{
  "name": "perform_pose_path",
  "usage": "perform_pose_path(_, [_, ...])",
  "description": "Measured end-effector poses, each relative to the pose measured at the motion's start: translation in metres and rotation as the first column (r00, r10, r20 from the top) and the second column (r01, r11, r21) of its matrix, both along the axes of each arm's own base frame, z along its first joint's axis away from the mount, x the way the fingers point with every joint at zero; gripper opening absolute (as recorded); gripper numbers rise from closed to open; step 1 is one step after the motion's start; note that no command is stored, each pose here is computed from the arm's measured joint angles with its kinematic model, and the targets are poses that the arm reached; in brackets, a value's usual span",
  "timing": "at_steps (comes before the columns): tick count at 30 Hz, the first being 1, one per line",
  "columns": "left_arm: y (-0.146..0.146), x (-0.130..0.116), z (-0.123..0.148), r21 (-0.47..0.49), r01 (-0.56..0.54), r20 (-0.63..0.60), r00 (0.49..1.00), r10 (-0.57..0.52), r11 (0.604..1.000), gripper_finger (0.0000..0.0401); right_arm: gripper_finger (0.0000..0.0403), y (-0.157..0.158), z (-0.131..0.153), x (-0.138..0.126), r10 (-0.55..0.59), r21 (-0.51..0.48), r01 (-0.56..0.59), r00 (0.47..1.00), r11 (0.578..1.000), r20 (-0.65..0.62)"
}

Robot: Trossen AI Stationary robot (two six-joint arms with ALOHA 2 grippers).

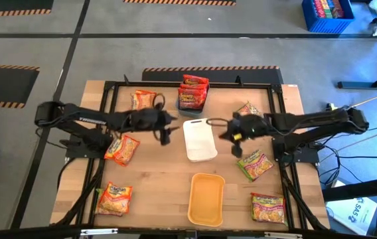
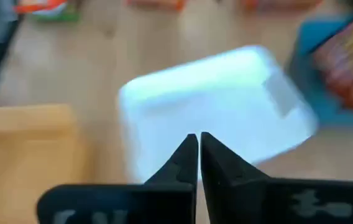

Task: Sort Maruchan noodles
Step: Put the red noodle pack into the blue bin

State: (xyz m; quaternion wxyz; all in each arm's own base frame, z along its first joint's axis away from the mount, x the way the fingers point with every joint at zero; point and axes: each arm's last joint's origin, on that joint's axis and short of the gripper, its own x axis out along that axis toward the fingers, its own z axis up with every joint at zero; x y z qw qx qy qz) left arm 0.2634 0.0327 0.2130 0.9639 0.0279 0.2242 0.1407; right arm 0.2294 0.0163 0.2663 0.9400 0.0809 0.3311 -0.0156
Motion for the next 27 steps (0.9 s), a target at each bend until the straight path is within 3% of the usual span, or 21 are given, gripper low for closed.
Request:
perform_pose_path(8, [-0.043,-0.005,-0.013,-0.025,0.140,0.003,0.990,-0.140,0.990,0.0180,0.0003,0.068,0.009,0.000,0.072,0.168,-0.057,0.994,0.984,-0.085])
perform_pose_path(15, [-0.077,-0.009,-0.013,-0.029,0.225,0.016,0.974,-0.224,0.974,0.0180,0.0003,0.110,-0.006,-0.012,0.062,0.368,0.031,0.969,0.929,-0.239])
perform_pose_path(18, [-0.089,-0.011,-0.013,-0.030,0.267,0.017,0.964,-0.267,0.963,0.0180,0.0003,0.125,-0.010,-0.021,0.050,0.393,0.070,0.956,0.917,-0.288])
perform_pose_path(22, [-0.101,-0.014,-0.012,-0.045,0.298,0.025,0.955,-0.297,0.954,0.0180,0.0003,0.141,-0.016,-0.036,-0.015,0.438,0.206,0.916,0.875,-0.402])
perform_pose_path(27, [-0.109,-0.016,-0.012,-0.055,0.305,0.031,0.952,-0.303,0.951,0.0180,0.0003,0.157,-0.027,-0.057,-0.121,0.424,0.417,0.813,0.804,-0.569])
